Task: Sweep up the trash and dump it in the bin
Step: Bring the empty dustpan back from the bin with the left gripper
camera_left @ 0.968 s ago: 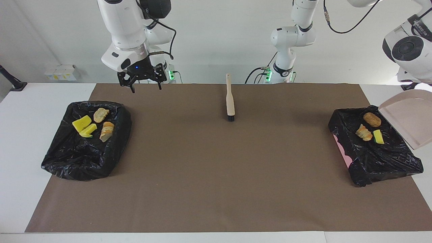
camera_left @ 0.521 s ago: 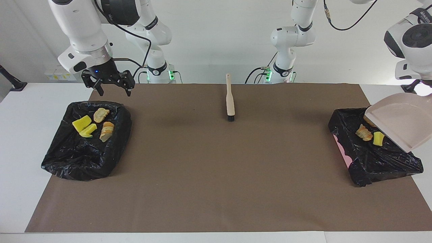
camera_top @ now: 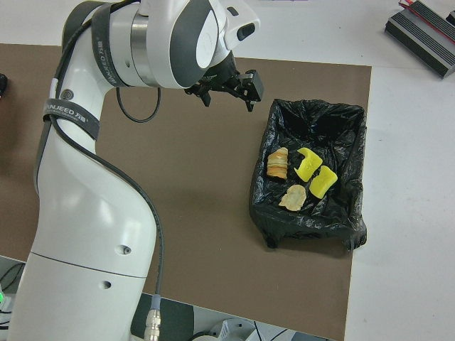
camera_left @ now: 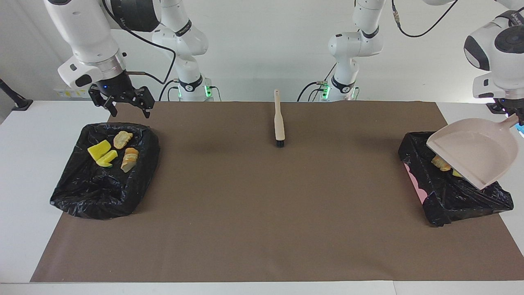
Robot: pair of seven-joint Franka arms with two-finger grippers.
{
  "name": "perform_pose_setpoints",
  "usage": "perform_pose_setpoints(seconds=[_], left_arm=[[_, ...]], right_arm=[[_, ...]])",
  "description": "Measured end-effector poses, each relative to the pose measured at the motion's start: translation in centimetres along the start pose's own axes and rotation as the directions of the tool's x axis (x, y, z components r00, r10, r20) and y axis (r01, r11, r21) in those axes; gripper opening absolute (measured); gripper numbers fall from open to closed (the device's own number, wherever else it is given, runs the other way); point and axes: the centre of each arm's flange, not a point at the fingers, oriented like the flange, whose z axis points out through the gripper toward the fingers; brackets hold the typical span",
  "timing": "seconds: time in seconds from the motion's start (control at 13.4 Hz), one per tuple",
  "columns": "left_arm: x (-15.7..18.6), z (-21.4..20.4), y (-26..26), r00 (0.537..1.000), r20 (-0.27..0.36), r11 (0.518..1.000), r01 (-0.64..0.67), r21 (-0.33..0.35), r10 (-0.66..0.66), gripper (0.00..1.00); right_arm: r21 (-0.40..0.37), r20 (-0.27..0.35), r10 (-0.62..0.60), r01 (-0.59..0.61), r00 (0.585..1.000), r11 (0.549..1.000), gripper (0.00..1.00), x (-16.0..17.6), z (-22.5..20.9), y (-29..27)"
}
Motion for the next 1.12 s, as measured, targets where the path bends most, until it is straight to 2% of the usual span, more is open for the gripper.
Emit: perform_pose_setpoints(seconds=[0.3,0.6,0.82,1.12], left_arm=[[7.4,-2.8,4.6,0.973,-0.086,0.971,0.202,-0.129,-0.214,0.32],[15.0,-5.4,9.9,0.899,-0.125,0.883,0.373,-0.285,-0.42,0.32],[21.5,-6.9,15.2,0.836,-0.067,0.794,0.488,-0.363,-0.545,0.32],[31.4,-7.1,22.5,0.738,0.021,0.669,0.622,-0.406,-0.674,0.32]], right_arm=[[0.002,-0.011,0.015,-0.015,1.0,1.0,1.0,0.2,0.0,0.8],[0.002,-0.017,0.005,-0.005,1.0,1.0,1.0,0.2,-0.2,0.3],[0.009,-0.024,-0.002,0.003,1.0,1.0,1.0,0.1,-0.6,-0.3],[0.047,-0.017,0.044,-0.043,0.999,0.998,1.0,-0.2,-0.9,1.8]])
